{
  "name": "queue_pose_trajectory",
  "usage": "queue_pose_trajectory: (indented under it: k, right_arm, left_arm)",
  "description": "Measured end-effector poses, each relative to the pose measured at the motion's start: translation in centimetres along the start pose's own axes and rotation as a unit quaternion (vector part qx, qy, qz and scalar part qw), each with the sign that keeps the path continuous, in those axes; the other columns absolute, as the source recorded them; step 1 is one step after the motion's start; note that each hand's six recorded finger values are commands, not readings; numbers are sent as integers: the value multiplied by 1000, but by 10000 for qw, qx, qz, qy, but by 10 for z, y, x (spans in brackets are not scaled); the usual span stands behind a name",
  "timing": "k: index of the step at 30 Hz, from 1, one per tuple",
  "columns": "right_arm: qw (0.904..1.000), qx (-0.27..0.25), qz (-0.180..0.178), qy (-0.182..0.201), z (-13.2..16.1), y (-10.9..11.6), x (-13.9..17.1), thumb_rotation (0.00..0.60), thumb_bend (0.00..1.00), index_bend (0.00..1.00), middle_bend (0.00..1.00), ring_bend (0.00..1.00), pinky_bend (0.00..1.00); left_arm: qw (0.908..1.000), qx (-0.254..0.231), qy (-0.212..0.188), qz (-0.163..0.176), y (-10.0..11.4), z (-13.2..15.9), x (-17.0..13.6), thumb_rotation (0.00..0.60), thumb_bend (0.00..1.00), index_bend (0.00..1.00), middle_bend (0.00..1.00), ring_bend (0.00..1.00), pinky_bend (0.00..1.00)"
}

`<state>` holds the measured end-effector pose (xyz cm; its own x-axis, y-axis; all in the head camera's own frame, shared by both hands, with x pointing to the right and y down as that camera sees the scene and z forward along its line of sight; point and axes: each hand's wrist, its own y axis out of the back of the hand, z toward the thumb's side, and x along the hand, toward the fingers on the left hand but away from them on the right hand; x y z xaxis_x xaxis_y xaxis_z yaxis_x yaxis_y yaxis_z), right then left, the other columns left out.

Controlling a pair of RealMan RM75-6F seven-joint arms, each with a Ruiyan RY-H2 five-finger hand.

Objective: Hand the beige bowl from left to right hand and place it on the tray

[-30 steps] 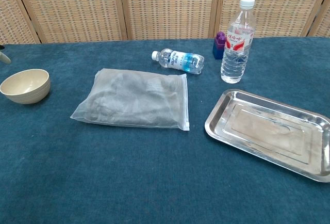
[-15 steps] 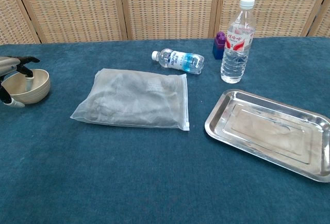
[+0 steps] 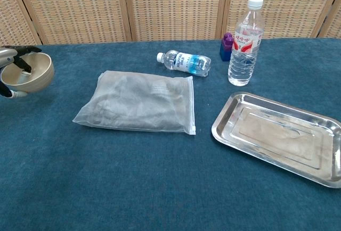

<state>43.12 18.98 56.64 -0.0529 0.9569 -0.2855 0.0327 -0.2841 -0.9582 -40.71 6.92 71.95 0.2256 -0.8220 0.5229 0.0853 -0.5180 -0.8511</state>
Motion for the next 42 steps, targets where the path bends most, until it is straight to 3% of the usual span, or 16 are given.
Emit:
queue_pose_trajectory:
  k: [3,6,9,13,16,21,28,40,42]
  right_arm:
    - [10000,-11,-6,-16,-1,0,0,600,0,0,0,0,0]
    - [10000,-16,-15,-41,-2,1,0,600,0,0,0,0,0]
    - [10000,-16,-16,-70,-3,1,0,600,0,0,0,0,0]
    - [9999,-4,-14,-116,-6,1,-1,600,0,0,0,0,0]
    - [9999,18,2,-162,-8,0,-1,600,0,0,0,0,0]
    - [9997,42,14,-229,-11,-1,-1,600,0,0,0,0,0]
    - [9995,75,30,-294,-13,-3,-3,600,0,0,0,0,0]
    - [9988,120,42,-471,-21,-5,-7,600,0,0,0,0,0]
    - [9988,129,49,-474,-21,-6,-8,600,0,0,0,0,0]
  left_arm:
    - [9982,-1,-531,286,14,26,-9,600,307,712,0,0,0]
    - [9906,22,-1297,431,24,65,-24,600,311,712,0,0,0]
    - [9747,96,-2185,456,29,110,-45,600,317,712,0,0,0]
    - [9427,342,-3296,389,31,162,-74,600,318,712,0,0,0]
    - [9202,649,-3845,336,30,188,-87,600,318,712,0,0,0]
    - [8923,1115,-4372,138,20,212,-92,600,318,712,0,0,0]
    - [8674,1438,-4764,-34,2,234,-84,600,318,712,0,0,0]
    - [8374,1590,-5228,-147,-12,282,-69,600,319,711,0,0,0]
    - [8343,1633,-5263,-160,-14,287,-67,600,318,658,0,0,0]
